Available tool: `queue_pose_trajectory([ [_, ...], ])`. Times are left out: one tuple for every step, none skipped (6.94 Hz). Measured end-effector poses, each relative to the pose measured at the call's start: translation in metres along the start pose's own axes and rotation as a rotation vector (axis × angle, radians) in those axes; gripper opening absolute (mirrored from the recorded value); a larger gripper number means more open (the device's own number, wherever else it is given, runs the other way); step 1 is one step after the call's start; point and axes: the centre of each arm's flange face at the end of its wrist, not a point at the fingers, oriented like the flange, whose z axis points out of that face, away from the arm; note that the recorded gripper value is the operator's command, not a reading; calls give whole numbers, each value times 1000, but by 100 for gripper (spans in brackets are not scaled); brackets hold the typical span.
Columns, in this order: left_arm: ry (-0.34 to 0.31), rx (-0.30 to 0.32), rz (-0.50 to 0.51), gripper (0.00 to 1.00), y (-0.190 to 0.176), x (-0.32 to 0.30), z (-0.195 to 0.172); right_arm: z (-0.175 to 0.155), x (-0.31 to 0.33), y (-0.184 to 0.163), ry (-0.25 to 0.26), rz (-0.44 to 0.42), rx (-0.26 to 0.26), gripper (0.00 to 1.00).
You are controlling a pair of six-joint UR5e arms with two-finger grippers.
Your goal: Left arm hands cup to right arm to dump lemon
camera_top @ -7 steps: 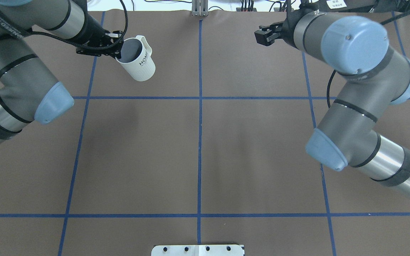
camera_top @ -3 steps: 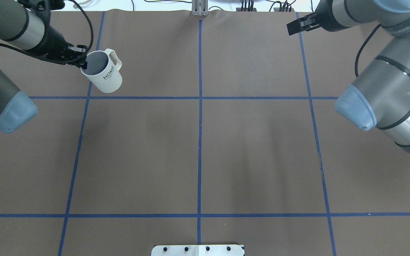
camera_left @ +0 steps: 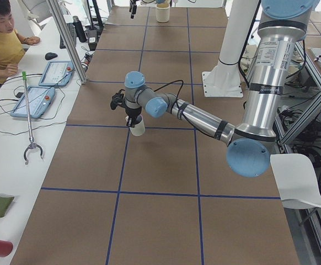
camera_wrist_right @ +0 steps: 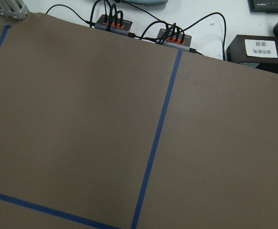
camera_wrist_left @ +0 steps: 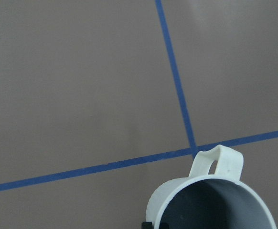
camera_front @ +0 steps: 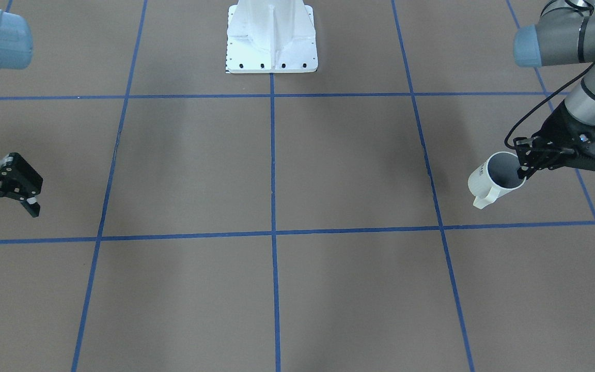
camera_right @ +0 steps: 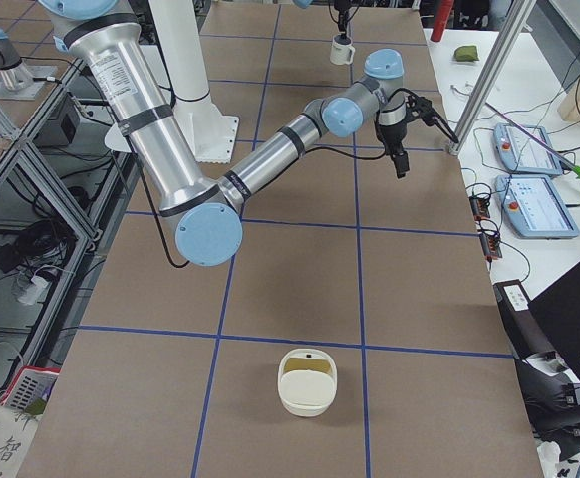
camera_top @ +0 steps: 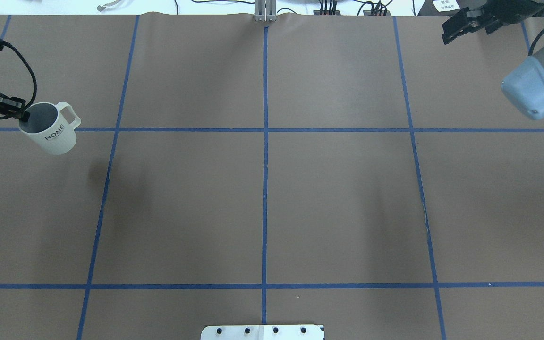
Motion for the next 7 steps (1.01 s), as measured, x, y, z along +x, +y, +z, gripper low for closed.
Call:
queue_pose_trajectory([
  [0,1,8,0,16,-18,9,-4,32,0,-21,-22,-20,100],
  [4,7,16,0,27,-33,20,-7,64,1,-40,-47,-37,100],
  [8,11,23,0,34,-46,32,-5,91,4,-53,-69,-55,100],
  [13,19,31,12,38,-58,46,-3,113,11,-55,-83,-67,100],
  [21,28,39,56,40,-67,57,-3,130,17,-52,-89,-74,100],
  [36,28,45,100,43,-71,62,-2,141,21,-48,-85,-79,100],
  [55,22,49,100,45,-71,64,-2,151,23,-43,-72,-82,100],
])
